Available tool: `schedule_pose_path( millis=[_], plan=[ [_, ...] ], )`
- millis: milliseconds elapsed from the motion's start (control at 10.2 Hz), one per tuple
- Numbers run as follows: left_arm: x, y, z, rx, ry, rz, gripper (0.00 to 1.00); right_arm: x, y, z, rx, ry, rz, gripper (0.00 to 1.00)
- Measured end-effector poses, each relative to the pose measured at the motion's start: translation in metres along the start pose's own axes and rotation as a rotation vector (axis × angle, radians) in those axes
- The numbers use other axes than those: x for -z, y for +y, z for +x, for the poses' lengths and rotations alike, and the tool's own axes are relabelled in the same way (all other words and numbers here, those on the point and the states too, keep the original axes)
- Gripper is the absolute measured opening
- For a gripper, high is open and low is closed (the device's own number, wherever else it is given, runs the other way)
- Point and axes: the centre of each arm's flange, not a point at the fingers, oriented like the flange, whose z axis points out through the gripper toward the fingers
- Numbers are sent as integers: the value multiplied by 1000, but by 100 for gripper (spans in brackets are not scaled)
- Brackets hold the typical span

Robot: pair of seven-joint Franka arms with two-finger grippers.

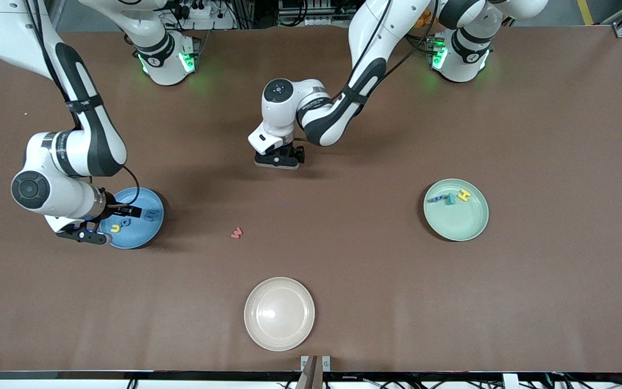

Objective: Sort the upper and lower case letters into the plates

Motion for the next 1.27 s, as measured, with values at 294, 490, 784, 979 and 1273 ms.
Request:
schedule_pose_path(
  millis=[294, 490, 784, 979, 1273],
  plan=[
    [3, 2, 4, 8, 8, -6, 78, -1, 0, 1, 2, 3, -2, 100],
    [4, 1, 5, 9, 9, -3, 61, -2, 0, 1, 2, 1, -2, 100],
    [3, 3, 3, 18, 7, 1, 61, -3, 0, 1, 2, 0, -3, 100],
    [4, 7, -5, 10, -2, 20, 61, -3, 0, 1, 3, -1, -3, 100],
    [4, 9, -11, 1, -13, 43, 59, -3, -1, 1, 3, -1, -3, 100]
  ],
)
